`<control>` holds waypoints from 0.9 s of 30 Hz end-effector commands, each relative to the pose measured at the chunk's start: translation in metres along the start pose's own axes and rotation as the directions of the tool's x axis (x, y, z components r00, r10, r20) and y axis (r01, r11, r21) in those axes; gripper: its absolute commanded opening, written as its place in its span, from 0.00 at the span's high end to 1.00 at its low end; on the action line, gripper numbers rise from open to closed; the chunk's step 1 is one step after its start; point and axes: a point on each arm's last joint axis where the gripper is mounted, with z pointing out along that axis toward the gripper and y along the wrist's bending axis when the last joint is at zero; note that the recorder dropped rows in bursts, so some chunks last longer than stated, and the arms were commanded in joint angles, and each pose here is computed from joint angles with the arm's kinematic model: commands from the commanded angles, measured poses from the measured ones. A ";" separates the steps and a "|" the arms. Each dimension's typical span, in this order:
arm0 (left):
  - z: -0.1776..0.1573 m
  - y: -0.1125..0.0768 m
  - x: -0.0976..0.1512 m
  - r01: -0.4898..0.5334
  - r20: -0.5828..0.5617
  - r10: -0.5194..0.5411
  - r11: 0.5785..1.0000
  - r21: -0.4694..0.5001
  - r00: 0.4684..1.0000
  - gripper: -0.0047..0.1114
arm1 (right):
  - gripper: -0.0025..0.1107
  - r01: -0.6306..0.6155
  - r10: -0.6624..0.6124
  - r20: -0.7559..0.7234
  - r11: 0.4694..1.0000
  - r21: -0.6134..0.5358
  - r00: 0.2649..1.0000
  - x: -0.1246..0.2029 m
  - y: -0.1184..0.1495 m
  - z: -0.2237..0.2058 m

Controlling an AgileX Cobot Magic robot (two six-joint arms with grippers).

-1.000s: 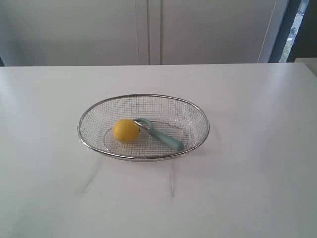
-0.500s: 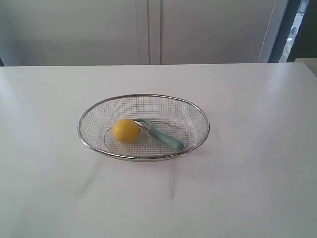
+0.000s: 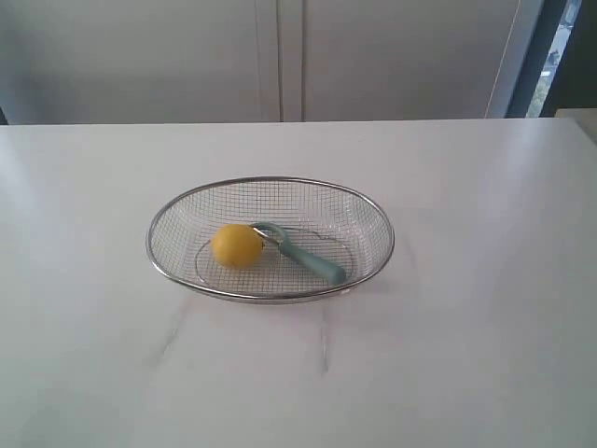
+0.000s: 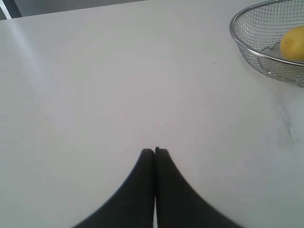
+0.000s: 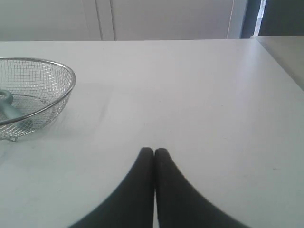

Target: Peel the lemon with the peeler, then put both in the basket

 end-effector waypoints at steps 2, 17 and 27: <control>0.000 0.000 0.000 0.002 0.006 -0.002 1.000 0.005 1.000 0.96 | 0.98 -0.047 0.047 0.008 0.997 0.055 0.999 0.001 -0.005 0.000; 0.000 0.000 0.000 0.002 0.006 -0.002 1.000 0.005 1.000 0.96 | 0.98 0.018 -0.019 0.027 0.998 0.057 0.999 -0.001 -0.005 0.000; 0.000 0.000 0.000 0.002 0.006 -0.002 1.000 0.005 1.000 0.96 | 0.98 0.015 -0.017 0.027 0.997 0.076 0.999 -0.001 -0.006 0.000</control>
